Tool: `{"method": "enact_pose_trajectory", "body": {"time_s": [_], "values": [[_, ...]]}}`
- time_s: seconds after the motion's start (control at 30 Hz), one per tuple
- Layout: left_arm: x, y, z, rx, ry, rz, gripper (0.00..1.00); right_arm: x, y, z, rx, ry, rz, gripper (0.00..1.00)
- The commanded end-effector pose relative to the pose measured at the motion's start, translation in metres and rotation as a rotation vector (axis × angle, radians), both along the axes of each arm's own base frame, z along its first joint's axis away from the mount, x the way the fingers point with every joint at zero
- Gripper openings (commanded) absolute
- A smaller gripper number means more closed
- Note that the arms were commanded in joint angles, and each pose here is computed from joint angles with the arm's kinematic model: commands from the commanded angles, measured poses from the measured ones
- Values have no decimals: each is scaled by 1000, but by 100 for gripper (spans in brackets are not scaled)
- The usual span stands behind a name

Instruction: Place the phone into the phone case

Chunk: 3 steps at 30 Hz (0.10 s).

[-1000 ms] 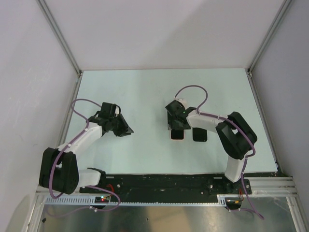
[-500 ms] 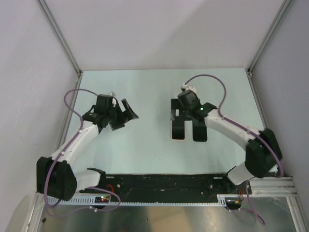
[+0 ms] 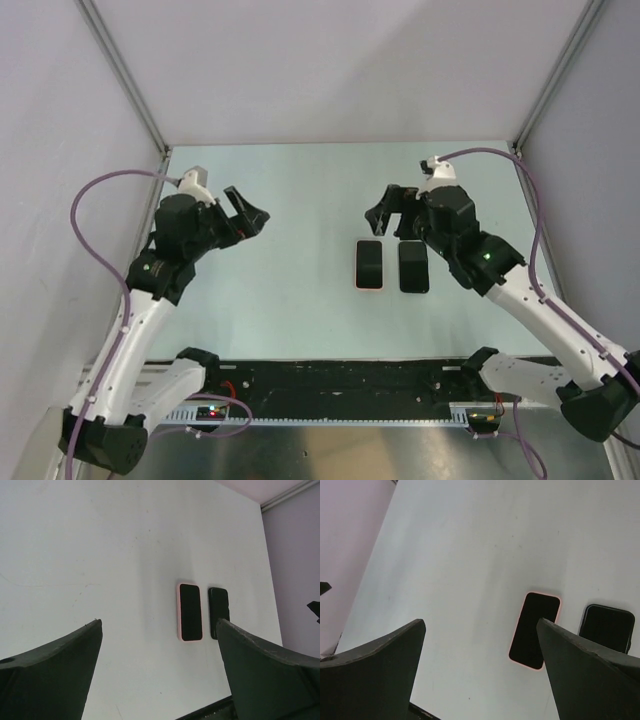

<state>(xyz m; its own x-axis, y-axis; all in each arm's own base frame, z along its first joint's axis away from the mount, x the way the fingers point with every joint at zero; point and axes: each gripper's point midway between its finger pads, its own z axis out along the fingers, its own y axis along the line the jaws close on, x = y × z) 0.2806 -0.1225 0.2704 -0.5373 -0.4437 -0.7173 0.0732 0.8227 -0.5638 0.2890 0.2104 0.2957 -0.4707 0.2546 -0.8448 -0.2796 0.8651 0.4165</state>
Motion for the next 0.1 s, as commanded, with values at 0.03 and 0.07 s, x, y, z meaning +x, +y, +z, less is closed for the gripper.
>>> {"method": "enact_pose_trajectory", "body": {"time_s": [0.03,0.07], "values": [[1,12,10,58,-50,35,100,1,2,-8,0,14,8,99],[2,14,10,57,-49,51,100,2,2,-8,-2,13,5,99]]}}
